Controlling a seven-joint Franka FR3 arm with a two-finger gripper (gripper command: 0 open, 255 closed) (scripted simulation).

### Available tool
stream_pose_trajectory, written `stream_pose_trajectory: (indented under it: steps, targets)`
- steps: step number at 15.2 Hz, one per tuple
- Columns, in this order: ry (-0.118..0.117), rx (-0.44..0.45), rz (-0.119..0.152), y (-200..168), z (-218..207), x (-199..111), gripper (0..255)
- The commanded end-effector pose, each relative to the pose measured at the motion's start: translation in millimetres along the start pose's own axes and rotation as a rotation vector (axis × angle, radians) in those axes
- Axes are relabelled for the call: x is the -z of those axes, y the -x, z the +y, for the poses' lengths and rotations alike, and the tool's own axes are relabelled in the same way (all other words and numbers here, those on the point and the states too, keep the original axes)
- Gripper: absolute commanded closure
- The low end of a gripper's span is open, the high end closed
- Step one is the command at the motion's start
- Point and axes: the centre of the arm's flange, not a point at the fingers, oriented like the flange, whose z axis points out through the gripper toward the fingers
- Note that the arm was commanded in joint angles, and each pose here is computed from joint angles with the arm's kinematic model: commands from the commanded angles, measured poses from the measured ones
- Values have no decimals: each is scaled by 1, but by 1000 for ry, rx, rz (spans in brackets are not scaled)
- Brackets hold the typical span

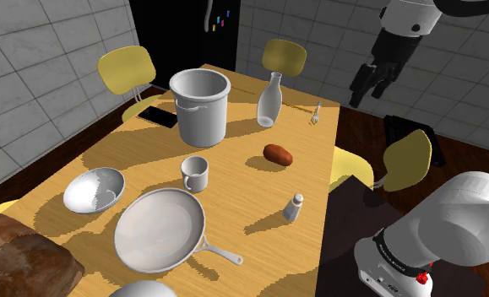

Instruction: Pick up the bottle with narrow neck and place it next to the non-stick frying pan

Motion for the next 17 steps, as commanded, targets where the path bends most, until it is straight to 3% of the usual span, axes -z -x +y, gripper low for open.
stream_pose_trajectory:
  steps: [1,17]
  targets:
    - [0,0,0,0,0,0,0]
    - [2,-13,21,-200,24,-51,0]
